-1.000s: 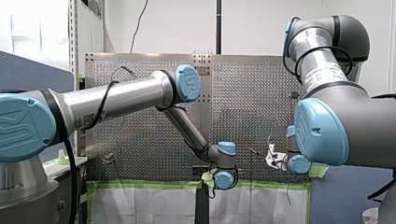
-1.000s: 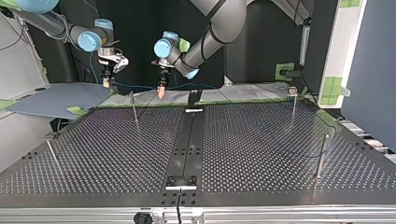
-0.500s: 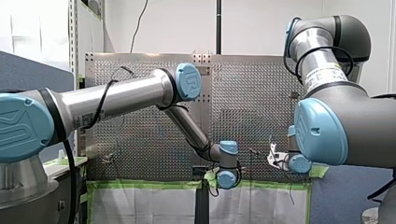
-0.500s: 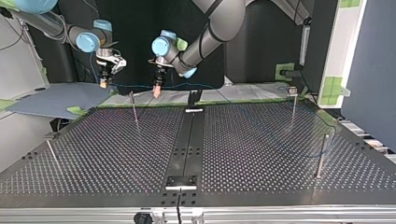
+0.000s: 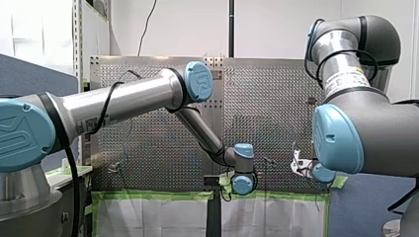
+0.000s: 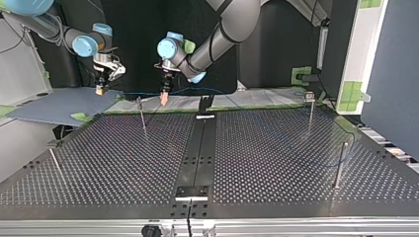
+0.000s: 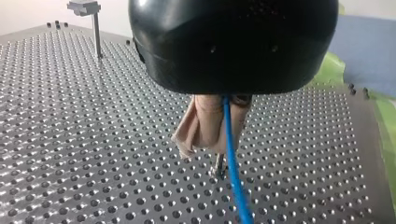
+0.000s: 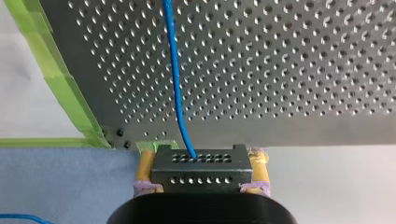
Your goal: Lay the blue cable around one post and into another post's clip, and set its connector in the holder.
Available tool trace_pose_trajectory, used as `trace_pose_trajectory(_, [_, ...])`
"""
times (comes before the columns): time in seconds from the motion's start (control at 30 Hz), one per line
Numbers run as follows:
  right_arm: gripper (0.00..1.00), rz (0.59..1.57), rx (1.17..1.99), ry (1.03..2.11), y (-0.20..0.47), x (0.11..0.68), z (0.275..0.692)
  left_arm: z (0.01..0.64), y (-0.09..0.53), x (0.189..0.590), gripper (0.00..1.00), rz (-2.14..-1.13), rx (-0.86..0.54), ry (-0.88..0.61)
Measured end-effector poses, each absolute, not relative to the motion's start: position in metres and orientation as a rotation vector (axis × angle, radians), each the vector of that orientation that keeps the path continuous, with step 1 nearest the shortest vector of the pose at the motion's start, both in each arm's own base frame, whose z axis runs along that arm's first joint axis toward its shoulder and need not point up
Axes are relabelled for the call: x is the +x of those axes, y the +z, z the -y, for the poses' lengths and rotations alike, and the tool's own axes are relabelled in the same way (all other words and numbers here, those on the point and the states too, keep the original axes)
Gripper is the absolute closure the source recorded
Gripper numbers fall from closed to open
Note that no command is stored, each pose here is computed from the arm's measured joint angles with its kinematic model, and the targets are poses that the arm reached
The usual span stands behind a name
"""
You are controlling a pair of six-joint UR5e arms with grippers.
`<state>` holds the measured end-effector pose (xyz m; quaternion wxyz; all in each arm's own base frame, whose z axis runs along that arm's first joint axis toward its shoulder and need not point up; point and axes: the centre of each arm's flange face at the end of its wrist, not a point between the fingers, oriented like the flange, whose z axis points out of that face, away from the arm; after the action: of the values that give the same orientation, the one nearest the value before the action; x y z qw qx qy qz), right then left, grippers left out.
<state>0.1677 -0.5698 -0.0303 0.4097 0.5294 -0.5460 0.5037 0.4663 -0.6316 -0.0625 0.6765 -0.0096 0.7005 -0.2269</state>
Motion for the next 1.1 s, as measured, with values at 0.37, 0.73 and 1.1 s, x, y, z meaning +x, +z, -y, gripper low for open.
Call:
trace_pose_trajectory(0.37, [1.0, 1.398, 1.307, 1.25, -0.03, 0.151, 0.576, 0.63, -0.061, 0.467, 1.0, -1.569, -0.009, -0.451])
trace_pose_trajectory(0.73, [1.0, 1.485, 1.243, 1.193, -0.026, 0.136, 0.587, 0.632, -0.061, 0.464, 1.0, -1.566, 0.017, -0.42])
trace_pose_trajectory(1.1, [1.0, 1.586, 1.133, 1.154, -0.025, 0.13, 0.588, 0.638, -0.059, 0.457, 1.0, -1.557, 0.077, -0.353])
